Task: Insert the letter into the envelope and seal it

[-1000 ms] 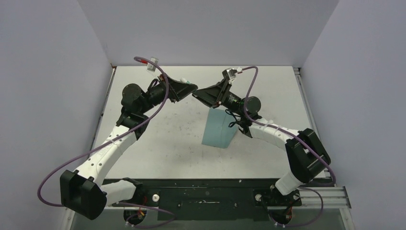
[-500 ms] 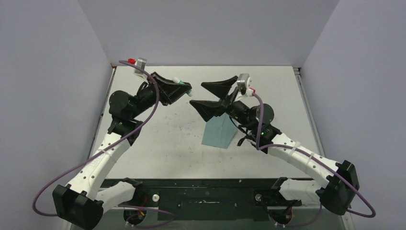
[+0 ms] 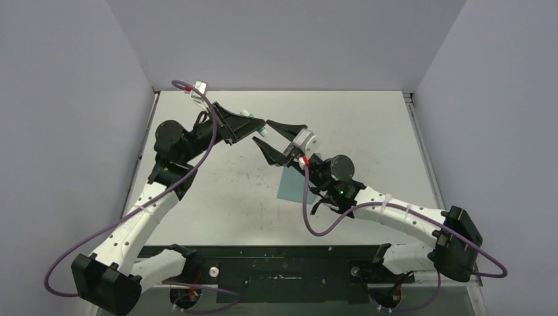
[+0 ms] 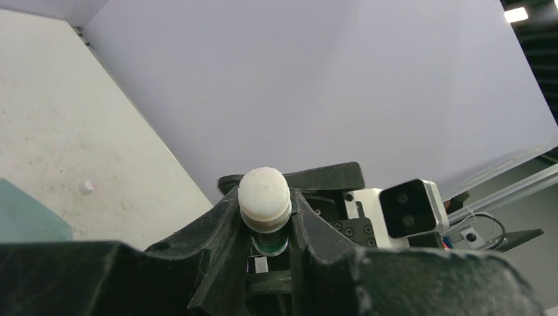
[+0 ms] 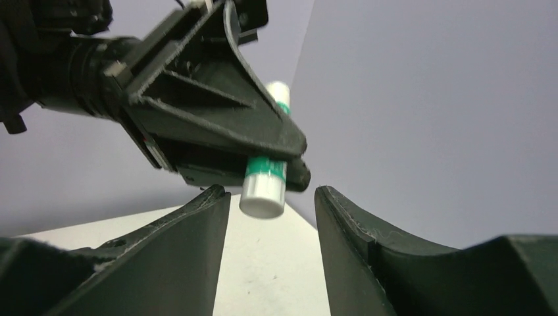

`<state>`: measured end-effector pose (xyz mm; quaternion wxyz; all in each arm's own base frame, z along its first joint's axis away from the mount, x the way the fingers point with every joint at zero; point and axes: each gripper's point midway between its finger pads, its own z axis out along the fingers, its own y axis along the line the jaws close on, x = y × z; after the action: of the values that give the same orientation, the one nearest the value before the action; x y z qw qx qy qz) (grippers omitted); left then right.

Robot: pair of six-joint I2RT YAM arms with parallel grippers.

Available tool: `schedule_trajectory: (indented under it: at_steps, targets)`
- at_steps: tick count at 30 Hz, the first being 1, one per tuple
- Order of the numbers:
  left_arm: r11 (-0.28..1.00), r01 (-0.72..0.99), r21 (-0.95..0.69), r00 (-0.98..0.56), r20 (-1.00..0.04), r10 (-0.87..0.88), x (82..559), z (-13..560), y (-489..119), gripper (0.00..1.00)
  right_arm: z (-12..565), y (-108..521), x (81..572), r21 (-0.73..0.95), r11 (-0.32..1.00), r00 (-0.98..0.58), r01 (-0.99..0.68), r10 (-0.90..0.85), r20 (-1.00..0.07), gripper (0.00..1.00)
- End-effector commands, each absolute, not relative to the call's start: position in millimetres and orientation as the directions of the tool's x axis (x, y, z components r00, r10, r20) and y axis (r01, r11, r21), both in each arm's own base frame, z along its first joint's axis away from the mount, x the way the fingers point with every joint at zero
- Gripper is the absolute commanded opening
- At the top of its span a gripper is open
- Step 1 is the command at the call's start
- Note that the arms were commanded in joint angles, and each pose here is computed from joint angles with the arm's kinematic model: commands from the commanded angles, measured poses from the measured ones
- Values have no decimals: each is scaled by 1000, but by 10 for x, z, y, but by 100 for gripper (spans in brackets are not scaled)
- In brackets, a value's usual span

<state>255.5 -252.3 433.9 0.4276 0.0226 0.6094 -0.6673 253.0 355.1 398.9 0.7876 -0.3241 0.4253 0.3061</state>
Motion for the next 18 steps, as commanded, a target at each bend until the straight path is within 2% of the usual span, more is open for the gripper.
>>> schedule_trajectory:
  at_steps: [1,4,6,11,18]
  targets:
    - [72,546,-835,-661,-483,-574,2492,4523,-2467,0,4449,3370,2409,-287,684,595,-671,265,-759,52]
    - [63,516,-854,-680,-454,-576,2513,4488,-2474,0,4450,3371,2345,-293,682,605,-670,271,-749,57]
    - [48,502,-863,-692,-435,-576,2511,4482,-2479,0,4440,3368,2319,-294,688,606,-664,264,-751,57]
    - [10,497,-868,-711,-414,-568,2460,4513,-2485,0,4313,3437,2346,-306,683,587,-664,223,-778,46]
    - [2,476,-880,-731,-397,-555,2421,4469,-2490,0,4314,3432,2380,-302,700,594,-647,216,-775,24]
